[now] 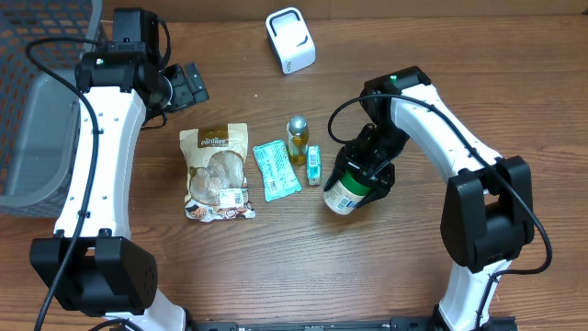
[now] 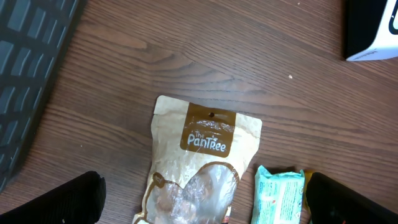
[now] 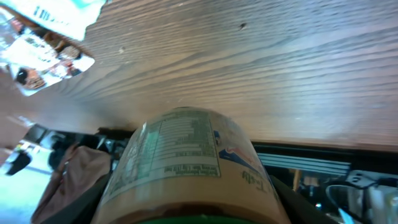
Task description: Scan the item barcode
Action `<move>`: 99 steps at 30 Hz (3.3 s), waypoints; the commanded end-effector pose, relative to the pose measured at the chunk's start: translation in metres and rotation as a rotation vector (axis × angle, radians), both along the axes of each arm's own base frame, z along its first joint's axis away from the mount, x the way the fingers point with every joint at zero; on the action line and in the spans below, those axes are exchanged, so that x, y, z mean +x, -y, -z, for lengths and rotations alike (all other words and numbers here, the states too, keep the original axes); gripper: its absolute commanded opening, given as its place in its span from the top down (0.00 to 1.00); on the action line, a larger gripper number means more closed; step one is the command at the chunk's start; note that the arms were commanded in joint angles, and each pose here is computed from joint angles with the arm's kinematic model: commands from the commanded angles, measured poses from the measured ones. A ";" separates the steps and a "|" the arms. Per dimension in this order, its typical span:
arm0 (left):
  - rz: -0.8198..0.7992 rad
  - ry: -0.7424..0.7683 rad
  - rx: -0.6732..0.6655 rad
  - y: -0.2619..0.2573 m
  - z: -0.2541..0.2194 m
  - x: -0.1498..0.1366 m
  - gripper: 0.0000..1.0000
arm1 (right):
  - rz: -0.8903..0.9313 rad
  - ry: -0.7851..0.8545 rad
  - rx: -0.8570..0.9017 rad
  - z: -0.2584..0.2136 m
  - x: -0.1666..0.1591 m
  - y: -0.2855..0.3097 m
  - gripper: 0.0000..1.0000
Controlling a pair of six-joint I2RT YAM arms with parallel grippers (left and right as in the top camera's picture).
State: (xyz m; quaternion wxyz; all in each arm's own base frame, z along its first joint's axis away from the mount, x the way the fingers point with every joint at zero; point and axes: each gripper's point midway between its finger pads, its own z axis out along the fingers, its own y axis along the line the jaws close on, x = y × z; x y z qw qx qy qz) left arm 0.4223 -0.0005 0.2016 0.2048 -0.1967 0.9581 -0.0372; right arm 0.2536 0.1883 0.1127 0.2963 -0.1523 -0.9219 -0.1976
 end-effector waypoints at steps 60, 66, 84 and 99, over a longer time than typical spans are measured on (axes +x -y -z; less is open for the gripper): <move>0.013 0.030 0.004 0.001 -0.011 0.002 0.00 | 0.096 -0.081 0.191 -0.040 -0.006 -0.028 0.96; 0.013 0.030 0.004 0.001 -0.011 0.002 0.00 | 0.107 -0.086 0.187 -0.040 -0.005 -0.028 0.96; 0.013 0.030 0.004 0.001 -0.011 0.002 0.00 | 0.249 -0.214 0.107 -0.044 -0.007 -0.030 0.96; 0.013 0.030 0.004 0.001 -0.011 0.002 0.00 | 0.214 -0.204 0.192 -0.052 -0.010 -0.043 0.96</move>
